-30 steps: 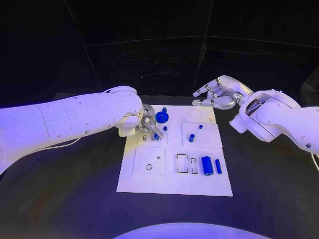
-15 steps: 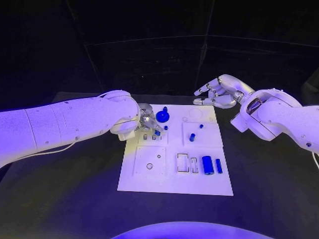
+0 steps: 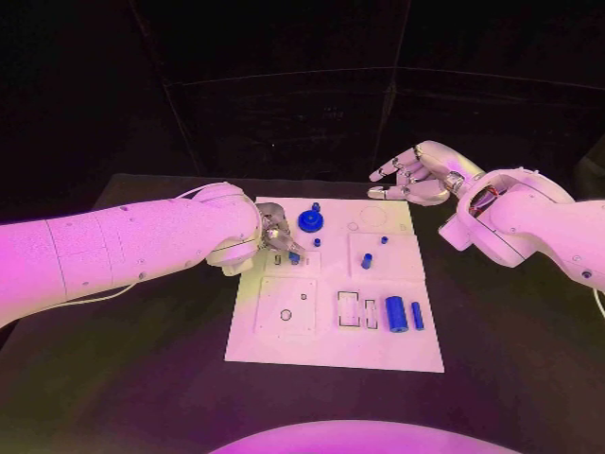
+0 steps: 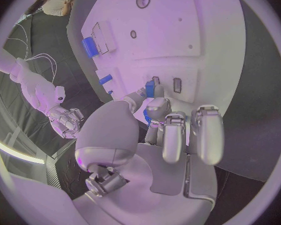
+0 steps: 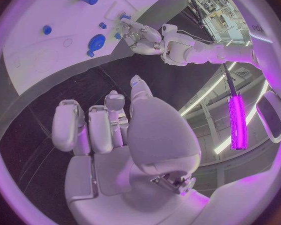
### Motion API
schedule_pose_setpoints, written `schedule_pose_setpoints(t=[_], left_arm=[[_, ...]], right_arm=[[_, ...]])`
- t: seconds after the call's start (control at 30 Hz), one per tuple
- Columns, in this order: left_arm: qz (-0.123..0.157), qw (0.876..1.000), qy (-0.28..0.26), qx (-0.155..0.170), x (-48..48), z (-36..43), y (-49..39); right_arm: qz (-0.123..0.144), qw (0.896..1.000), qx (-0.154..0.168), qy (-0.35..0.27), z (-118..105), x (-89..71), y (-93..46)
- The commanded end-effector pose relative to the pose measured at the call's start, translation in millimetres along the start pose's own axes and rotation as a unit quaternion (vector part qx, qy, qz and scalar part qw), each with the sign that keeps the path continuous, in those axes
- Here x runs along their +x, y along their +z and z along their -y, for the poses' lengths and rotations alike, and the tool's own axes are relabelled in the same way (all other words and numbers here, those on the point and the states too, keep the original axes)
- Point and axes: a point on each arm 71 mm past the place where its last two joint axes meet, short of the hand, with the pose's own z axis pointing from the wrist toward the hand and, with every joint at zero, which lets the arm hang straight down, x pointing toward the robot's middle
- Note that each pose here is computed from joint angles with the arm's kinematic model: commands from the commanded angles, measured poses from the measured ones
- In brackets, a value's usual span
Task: Assemble the parts on the task board
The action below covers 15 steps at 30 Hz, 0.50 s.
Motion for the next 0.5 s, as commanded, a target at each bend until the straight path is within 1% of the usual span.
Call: schedule_pose_setpoints(t=[0.03,0.5], left_arm=[[0.008,1.0,0.015,-0.003,-0.6,-0.3,-0.6],[-0.009,0.999,0.035,-0.016,1.9,-4.2,0.1]], right_arm=[[-0.003,1.0,-0.005,0.001,-1.4,-0.2,0.3],[-0.005,1.0,-0.006,0.001,-1.8,0.4,0.7]])
